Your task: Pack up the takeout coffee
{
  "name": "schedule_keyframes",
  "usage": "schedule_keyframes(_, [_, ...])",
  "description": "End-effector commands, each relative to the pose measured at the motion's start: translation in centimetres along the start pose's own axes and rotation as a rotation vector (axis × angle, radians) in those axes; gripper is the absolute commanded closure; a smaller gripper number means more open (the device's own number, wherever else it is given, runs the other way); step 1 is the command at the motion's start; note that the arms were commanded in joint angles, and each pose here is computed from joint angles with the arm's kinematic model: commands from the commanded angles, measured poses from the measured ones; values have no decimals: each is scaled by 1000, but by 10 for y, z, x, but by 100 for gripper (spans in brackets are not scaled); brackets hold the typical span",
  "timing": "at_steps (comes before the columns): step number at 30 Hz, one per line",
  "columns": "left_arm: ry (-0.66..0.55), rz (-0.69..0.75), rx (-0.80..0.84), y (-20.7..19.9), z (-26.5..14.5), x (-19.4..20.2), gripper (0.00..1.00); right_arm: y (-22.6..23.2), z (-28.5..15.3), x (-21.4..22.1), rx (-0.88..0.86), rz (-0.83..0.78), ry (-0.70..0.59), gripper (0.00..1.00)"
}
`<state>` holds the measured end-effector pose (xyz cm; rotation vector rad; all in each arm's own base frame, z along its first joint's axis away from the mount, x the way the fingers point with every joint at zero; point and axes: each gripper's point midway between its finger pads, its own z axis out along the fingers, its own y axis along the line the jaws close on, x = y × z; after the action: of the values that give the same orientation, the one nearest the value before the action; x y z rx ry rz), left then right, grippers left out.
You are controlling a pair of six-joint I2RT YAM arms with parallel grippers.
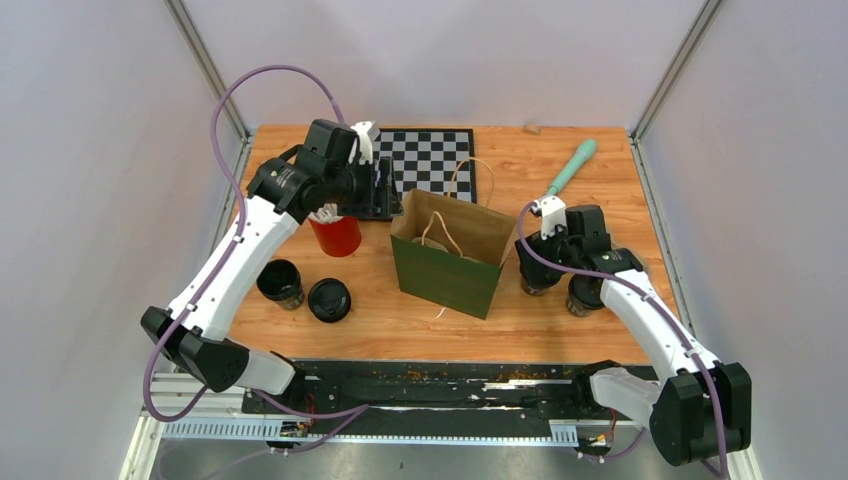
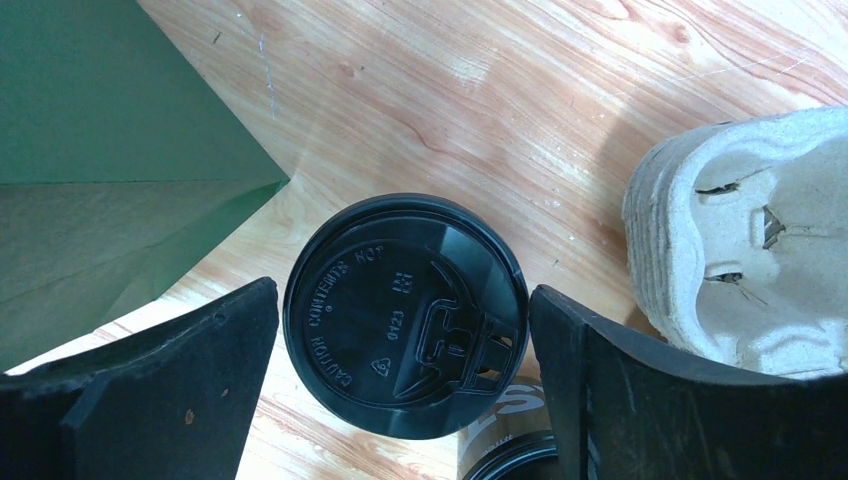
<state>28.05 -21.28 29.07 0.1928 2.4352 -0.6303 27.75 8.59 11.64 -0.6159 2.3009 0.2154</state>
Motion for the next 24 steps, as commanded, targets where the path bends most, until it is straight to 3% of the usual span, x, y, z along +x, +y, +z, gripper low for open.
schedule_keyframes(1, [-42,23,27,-4,-16,-3,25,-3,-5,-14,6,9,-46,6])
schedule_keyframes(24, [-51,14,25,-4,-20,-3,25,-6,-4,-11,6,-4,-49,16])
